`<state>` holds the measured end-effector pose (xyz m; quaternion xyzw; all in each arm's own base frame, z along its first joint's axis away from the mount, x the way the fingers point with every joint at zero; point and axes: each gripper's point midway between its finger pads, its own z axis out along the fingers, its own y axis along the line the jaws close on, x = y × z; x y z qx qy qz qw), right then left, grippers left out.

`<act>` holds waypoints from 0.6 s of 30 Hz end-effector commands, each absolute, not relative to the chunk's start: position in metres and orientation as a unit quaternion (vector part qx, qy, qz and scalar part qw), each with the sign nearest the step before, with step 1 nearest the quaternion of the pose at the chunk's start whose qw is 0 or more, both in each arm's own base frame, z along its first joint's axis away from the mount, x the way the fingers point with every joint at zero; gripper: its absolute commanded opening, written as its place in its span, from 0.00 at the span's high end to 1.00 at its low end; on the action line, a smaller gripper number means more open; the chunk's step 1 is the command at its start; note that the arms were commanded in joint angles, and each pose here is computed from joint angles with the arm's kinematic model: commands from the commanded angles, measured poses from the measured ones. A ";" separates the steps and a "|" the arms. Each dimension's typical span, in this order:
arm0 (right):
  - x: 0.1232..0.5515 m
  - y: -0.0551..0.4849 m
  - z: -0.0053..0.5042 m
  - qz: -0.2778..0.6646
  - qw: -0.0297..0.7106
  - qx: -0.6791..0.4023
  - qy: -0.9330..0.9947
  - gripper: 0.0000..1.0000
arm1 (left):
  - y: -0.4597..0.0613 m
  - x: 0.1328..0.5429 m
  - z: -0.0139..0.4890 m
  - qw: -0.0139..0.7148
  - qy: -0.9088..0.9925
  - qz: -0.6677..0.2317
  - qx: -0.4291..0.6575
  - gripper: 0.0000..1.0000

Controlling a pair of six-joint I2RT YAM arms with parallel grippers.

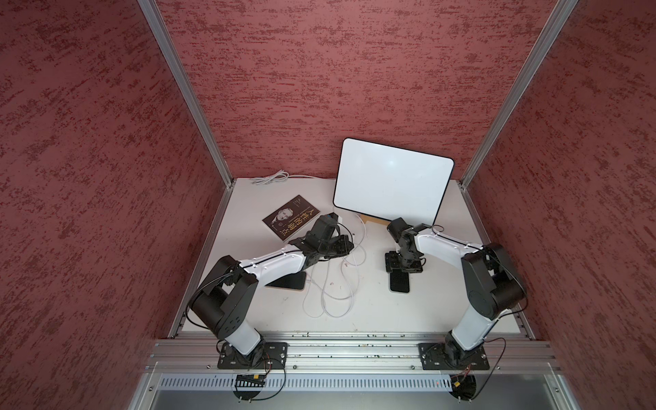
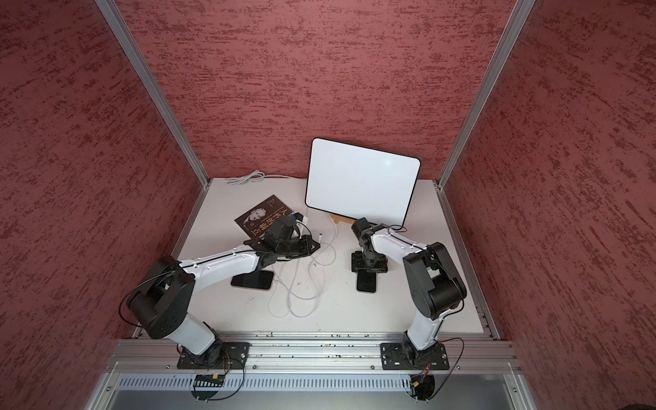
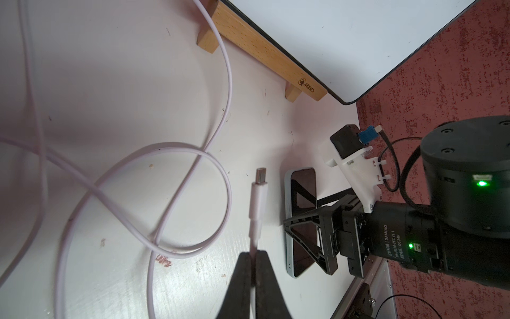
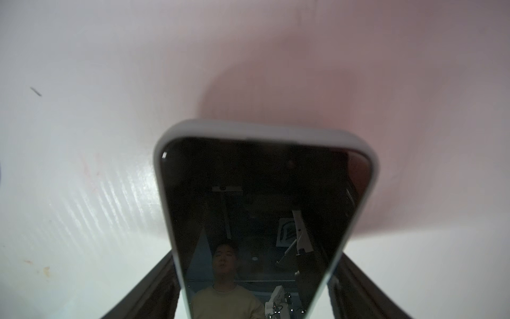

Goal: Unplug the charging cable from the phone
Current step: Place the phone at the center of the board.

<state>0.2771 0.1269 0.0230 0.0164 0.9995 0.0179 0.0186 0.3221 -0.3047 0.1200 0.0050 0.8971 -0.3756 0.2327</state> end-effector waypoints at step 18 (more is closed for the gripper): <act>0.283 0.117 0.080 0.023 0.117 0.049 0.992 0.01 | -0.347 0.359 0.131 0.219 0.890 -0.400 0.007 0.93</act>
